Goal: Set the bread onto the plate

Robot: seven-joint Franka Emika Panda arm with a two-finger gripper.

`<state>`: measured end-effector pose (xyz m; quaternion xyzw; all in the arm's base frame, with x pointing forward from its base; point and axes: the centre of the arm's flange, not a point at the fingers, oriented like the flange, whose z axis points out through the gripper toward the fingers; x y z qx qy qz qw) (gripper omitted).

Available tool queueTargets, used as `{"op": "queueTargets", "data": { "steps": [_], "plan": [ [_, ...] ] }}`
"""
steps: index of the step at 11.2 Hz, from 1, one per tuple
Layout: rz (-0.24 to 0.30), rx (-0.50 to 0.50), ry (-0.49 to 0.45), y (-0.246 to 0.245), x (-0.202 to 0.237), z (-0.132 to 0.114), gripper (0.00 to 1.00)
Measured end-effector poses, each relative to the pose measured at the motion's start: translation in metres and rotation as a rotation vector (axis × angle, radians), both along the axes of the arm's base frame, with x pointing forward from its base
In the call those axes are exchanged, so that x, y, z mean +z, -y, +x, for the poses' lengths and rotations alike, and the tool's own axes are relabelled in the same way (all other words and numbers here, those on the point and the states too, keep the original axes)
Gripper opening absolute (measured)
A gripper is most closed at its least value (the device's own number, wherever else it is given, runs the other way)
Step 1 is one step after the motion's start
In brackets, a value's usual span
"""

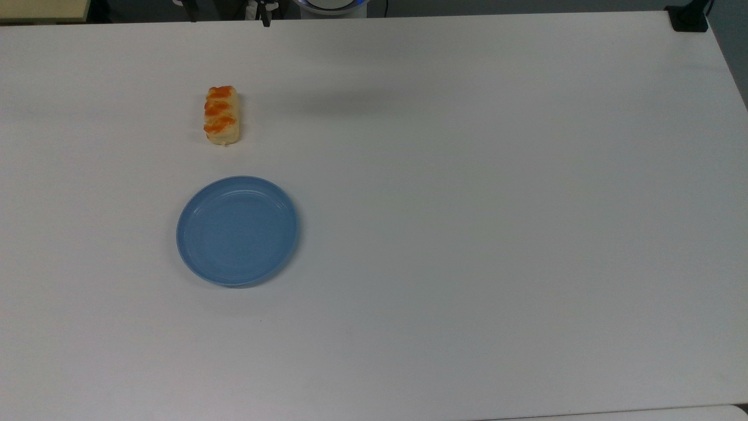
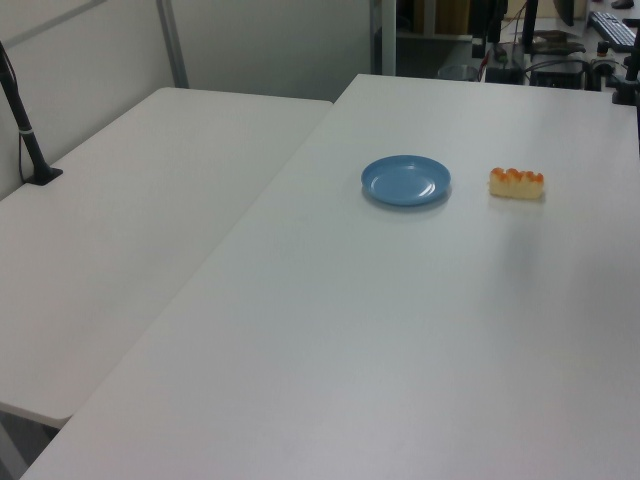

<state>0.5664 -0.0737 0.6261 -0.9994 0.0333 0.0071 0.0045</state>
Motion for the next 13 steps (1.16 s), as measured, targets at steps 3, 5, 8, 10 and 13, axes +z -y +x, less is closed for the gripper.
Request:
{"op": "queueTargets", "data": {
  "steps": [3,5,8,10,13],
  "plan": [
    [0.000,0.004,-0.005,-0.0020,-0.0030,0.0018,1.00],
    [0.000,0.003,-0.008,-0.0018,-0.0046,0.0025,1.00],
    [0.000,0.003,-0.008,-0.0018,-0.0046,0.0025,1.00],
    [0.000,0.003,-0.008,-0.0018,-0.0046,0.0025,1.00],
    [0.000,0.003,-0.009,-0.0018,-0.0050,0.0025,1.00]
  ]
}}
